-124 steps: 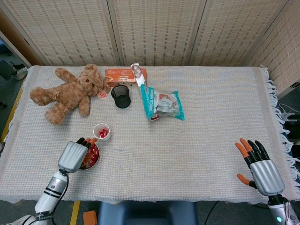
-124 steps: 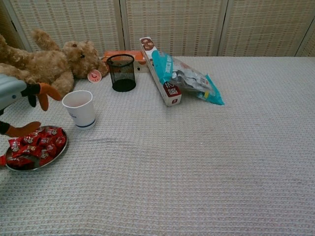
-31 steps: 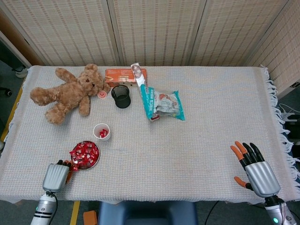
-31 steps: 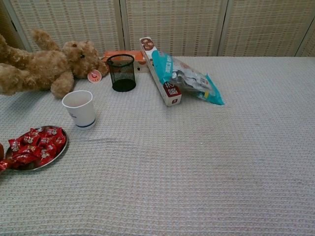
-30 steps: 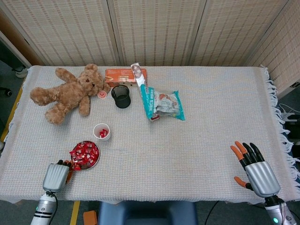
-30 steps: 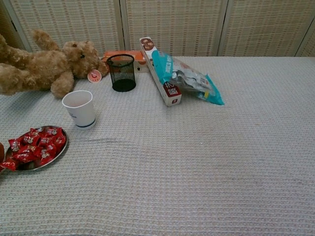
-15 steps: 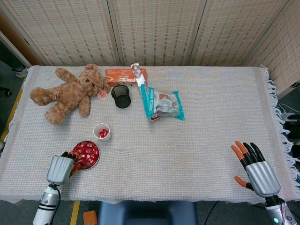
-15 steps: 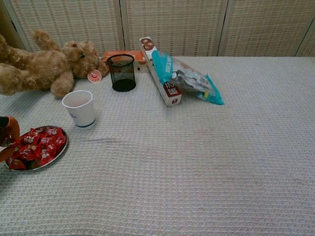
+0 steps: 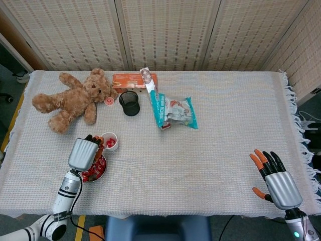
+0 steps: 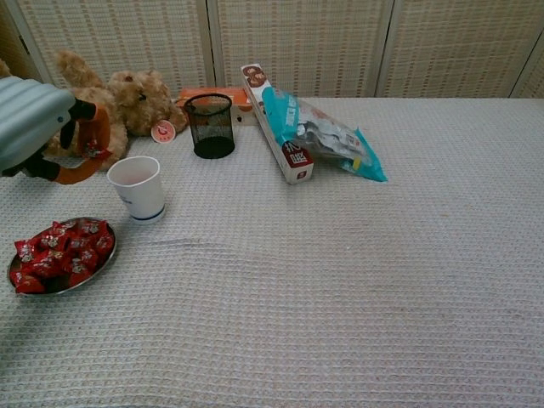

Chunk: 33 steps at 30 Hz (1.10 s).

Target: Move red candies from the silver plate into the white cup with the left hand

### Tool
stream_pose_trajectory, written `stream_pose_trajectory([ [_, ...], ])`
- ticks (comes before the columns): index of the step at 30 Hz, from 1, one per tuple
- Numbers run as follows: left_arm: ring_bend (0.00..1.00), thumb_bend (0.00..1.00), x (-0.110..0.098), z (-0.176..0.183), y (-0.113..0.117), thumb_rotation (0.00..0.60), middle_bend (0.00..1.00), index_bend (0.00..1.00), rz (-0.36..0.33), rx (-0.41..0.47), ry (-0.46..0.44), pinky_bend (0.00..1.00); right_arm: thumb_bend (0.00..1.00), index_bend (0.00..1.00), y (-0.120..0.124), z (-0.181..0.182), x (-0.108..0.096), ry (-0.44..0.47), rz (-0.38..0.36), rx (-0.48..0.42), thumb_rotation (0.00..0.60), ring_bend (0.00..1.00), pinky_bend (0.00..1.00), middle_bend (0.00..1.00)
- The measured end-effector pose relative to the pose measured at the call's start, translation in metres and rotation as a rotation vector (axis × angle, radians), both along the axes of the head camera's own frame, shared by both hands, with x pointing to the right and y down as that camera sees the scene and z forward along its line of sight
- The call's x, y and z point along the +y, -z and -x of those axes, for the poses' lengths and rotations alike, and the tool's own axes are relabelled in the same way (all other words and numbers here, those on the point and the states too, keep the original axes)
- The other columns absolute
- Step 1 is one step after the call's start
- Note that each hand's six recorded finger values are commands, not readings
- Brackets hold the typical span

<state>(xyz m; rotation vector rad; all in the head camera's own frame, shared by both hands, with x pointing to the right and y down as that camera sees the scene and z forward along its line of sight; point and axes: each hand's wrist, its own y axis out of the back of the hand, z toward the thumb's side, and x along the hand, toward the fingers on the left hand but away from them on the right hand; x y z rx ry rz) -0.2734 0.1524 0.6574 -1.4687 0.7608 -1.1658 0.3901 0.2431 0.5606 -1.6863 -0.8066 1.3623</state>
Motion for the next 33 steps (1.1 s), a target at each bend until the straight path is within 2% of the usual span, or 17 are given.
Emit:
stream_pose_trajectory([
  [7,0.54,0.45,-0.012,-0.028,-0.015,0.600,0.56,0.52,0.031,-0.023,-0.028,0.98,0.07,0.00,0.002,-0.003,-0.002,-0.014,-0.010,0.002,0.600,0.00,0.00,0.00],
  [14,0.44,0.42,-0.016,-0.030,-0.034,0.600,0.41,0.34,0.091,-0.098,-0.012,0.95,0.07,0.00,0.005,-0.005,-0.002,-0.019,-0.018,0.001,0.600,0.00,0.00,0.00],
  [22,0.41,0.41,-0.015,-0.026,-0.032,0.600,0.39,0.30,0.093,-0.106,-0.013,0.95,0.07,0.00,0.005,-0.004,-0.001,-0.018,-0.019,0.001,0.600,0.00,0.00,0.00],
  [25,0.41,0.40,-0.010,-0.025,-0.025,0.600,0.38,0.30,0.096,-0.083,-0.021,0.95,0.07,0.00,0.005,-0.004,-0.001,-0.017,-0.020,-0.001,0.600,0.00,0.00,0.00],
  [28,0.41,0.39,0.005,-0.020,-0.014,0.600,0.38,0.30,0.101,-0.040,-0.031,0.95,0.07,0.00,0.006,-0.004,-0.001,-0.015,-0.022,-0.004,0.600,0.00,0.00,0.00],
  [33,0.41,0.39,0.049,0.005,0.002,0.600,0.37,0.27,0.148,0.022,-0.040,0.95,0.07,0.00,0.006,-0.002,0.000,-0.005,-0.019,-0.008,0.600,0.00,0.00,0.00],
])
